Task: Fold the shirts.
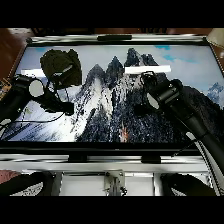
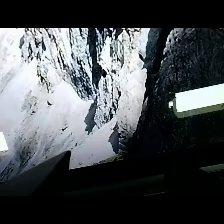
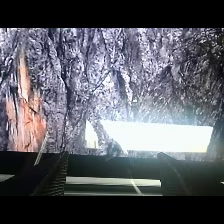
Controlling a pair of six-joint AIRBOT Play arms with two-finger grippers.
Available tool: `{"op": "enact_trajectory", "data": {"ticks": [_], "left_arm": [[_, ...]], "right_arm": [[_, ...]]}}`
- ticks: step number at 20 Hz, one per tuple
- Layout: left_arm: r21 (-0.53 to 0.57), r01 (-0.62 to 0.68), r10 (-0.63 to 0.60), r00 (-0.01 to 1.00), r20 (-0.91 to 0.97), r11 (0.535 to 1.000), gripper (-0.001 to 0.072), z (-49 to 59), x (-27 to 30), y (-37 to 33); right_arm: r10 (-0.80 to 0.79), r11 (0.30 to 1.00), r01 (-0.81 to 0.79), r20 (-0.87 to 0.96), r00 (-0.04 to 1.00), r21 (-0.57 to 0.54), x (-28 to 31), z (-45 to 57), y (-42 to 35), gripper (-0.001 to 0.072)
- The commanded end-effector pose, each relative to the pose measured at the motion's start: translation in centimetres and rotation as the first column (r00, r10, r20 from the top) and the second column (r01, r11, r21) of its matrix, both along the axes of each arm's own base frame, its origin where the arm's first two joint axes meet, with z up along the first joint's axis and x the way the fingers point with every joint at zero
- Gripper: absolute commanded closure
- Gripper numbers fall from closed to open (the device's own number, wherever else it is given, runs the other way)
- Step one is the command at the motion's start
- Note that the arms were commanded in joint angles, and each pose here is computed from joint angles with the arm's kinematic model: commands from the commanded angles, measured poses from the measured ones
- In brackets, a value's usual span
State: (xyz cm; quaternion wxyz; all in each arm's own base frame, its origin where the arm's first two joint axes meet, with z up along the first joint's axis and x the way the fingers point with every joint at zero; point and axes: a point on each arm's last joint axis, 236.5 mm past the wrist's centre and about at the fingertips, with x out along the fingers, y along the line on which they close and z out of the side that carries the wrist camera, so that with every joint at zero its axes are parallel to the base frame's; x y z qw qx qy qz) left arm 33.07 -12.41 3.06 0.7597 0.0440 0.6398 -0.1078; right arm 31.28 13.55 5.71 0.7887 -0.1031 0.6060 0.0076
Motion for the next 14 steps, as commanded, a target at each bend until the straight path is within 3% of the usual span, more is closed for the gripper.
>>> {"op": "enact_trajectory", "data": {"ticks": [1, 4, 7, 9, 14], "left_arm": [[-0.022, -0.008, 0.008, 1.0, -0.024, 1.0, 0.0029, -0.2, -0.4, -0.5], [-0.027, -0.068, 0.068, 0.997, -0.027, 0.997, 0.0031, -0.4, -0.2, -0.5], [-0.106, -0.122, 0.135, 0.982, 0.13, 0.987, 0.003, 0.2, 4.3, -1.7], [-0.061, -0.046, 0.06, 0.965, 0.255, 0.997, 0.003, 1.7, 8.6, -0.9], [0.052, -0.231, 0.189, 0.889, 0.417, 0.971, 0.003, 4.8, 21.2, 8.9]], "right_arm": [[0.009, 1.0, -0.01, 0.033, 0.999, 0.02, 0.7, 0.2, 0.5, 0.0051], [0.014, 0.997, -0.022, 0.108, 0.994, 0.079, 2.4, 0.7, 1.9, 0.0051], [0.009, 0.99, -0.032, 0.16, 0.987, 0.138, 3.5, 1.2, 3.3, 0.0051], [0.01, 0.983, -0.04, 0.167, 0.986, 0.178, 3.7, 1.3, 4.2, 0.0051], [0.005, 0.972, -0.036, 0.135, 0.991, 0.233, 2.9, 1.1, 5.5, 0.0052]]}}
